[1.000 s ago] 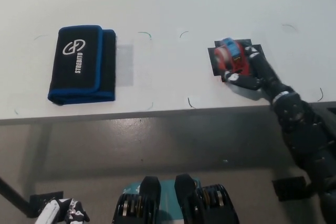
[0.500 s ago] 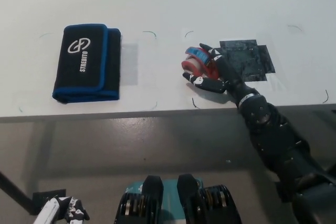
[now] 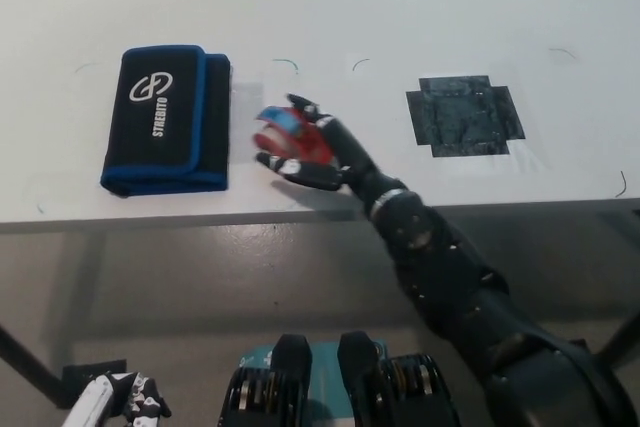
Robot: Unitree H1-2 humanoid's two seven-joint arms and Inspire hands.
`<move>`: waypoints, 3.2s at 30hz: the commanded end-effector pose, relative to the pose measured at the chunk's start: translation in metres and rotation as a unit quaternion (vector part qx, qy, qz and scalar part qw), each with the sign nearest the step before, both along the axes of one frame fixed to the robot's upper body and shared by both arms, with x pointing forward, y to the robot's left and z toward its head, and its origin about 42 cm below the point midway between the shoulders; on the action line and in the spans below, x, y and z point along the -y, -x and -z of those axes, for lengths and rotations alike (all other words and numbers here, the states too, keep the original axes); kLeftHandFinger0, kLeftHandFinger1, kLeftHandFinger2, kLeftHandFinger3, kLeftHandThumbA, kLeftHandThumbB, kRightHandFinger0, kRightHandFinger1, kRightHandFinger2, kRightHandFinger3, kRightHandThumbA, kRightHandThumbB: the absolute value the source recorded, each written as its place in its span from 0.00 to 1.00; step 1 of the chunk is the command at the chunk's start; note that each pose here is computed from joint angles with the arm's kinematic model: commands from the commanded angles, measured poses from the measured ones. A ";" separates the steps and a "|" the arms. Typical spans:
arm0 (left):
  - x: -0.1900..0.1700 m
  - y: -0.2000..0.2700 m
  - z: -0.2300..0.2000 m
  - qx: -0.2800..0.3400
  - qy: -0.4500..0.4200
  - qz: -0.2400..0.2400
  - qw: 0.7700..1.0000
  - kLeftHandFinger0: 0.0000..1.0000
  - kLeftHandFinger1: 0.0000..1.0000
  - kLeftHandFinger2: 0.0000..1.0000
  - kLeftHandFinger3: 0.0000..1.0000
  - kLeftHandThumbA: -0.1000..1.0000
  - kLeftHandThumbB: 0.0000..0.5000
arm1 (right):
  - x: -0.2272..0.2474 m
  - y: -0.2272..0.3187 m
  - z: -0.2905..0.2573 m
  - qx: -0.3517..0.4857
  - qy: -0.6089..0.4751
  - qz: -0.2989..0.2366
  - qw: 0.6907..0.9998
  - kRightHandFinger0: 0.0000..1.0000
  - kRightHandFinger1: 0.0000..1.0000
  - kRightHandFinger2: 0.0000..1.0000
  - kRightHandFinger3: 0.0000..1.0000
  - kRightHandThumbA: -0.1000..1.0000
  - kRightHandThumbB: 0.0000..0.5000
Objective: Use the right hand to move the tape on the right hand side to the notebook on the left hand side
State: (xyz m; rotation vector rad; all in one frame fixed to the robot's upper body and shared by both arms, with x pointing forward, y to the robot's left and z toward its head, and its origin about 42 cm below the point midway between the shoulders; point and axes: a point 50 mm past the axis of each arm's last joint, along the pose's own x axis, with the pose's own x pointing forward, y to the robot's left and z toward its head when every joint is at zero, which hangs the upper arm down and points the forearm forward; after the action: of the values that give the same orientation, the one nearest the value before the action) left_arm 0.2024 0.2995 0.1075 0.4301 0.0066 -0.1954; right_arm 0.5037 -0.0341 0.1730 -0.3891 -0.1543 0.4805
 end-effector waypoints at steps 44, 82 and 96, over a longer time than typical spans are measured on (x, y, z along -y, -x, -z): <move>-0.007 0.000 -0.009 0.014 -0.011 0.012 1.000 0.28 0.21 0.25 0.41 0.26 0.01 | 0.146 0.053 -0.110 0.253 0.012 -0.008 0.967 1.00 1.00 1.00 1.00 0.84 0.72; -0.013 0.001 -0.005 0.012 -0.009 -0.003 1.000 0.27 0.21 0.26 0.41 0.21 0.01 | 0.229 0.256 0.056 0.095 0.062 0.049 0.992 1.00 1.00 1.00 1.00 0.91 0.39; -0.013 0.003 -0.002 0.010 -0.018 0.003 1.000 0.27 0.21 0.25 0.42 0.28 0.01 | 0.237 0.260 0.057 0.091 0.097 0.058 0.989 1.00 1.00 1.00 1.00 0.95 0.43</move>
State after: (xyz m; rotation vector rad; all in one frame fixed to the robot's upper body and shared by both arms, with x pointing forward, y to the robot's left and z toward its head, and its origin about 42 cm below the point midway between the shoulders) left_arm 0.2005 0.3103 0.1054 0.4439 0.0257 -0.1761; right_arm 0.2421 -0.2658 0.1070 -0.5869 -0.2270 0.3514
